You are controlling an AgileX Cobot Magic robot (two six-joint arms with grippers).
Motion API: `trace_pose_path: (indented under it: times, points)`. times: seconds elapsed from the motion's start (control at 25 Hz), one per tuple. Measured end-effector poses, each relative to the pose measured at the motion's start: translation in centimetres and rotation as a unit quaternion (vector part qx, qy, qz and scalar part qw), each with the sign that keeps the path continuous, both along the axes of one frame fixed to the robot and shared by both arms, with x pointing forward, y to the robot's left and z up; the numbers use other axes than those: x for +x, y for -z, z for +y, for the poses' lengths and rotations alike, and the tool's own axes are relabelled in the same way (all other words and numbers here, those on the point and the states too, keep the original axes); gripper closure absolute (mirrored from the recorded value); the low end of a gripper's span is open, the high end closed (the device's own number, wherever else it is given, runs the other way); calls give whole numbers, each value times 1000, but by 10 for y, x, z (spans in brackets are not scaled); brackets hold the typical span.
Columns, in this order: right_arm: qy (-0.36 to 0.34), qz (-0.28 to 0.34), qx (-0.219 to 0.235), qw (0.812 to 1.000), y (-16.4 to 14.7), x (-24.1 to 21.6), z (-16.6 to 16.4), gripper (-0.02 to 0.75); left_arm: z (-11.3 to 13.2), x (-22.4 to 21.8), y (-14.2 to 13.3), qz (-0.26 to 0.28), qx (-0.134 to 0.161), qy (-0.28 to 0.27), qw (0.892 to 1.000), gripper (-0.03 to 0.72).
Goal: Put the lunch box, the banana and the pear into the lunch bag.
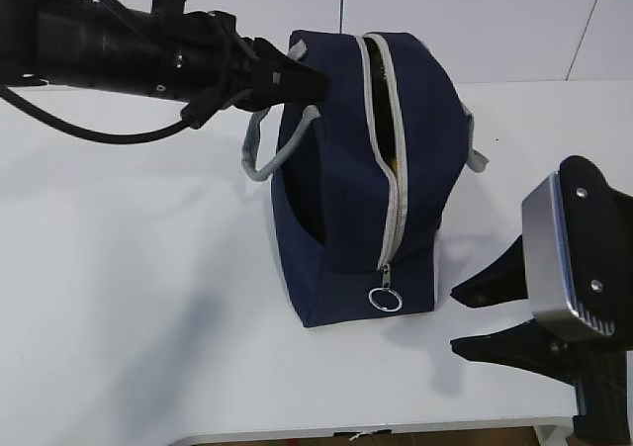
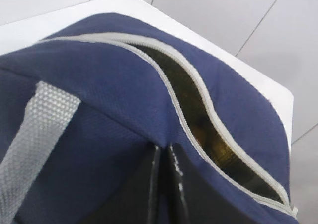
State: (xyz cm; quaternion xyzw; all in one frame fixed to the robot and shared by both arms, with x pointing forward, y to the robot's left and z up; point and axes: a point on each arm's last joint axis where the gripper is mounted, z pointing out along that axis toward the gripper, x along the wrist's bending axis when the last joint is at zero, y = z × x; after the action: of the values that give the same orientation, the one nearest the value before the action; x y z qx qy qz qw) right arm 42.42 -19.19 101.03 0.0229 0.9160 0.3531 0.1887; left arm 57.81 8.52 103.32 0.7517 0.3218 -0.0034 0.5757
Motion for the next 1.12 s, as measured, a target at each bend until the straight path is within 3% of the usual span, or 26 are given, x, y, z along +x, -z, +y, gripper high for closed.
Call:
trace_pose_path:
  times: [0.12,0.32,0.4,0.6,0.8,0.88,1.12]
  points:
    - [1,0,1,1000,0,0,0,384,1,-2,-2,-10,12,8,1000,638]
    - [-1,1,3,1000,0,0,0,382,3,-7,-16,-21,6,7,1000,327]
    - [-3,4,4,1000,0,-1,1,381,5,-10,-20,-17,14,9,1000,251]
    - [-4,3,6,1000,-1,-2,1,381,13,-23,-35,-8,50,12,999,215]
    - [-10,-3,13,1000,-7,-6,1,380,21,-46,-59,47,54,4,997,212]
    - [-11,-6,14,1000,-8,-7,0,380,19,-54,-62,79,52,13,995,217]
    - [-15,-16,19,1000,-13,-11,0,379,-3,-79,-54,129,97,50,986,238]
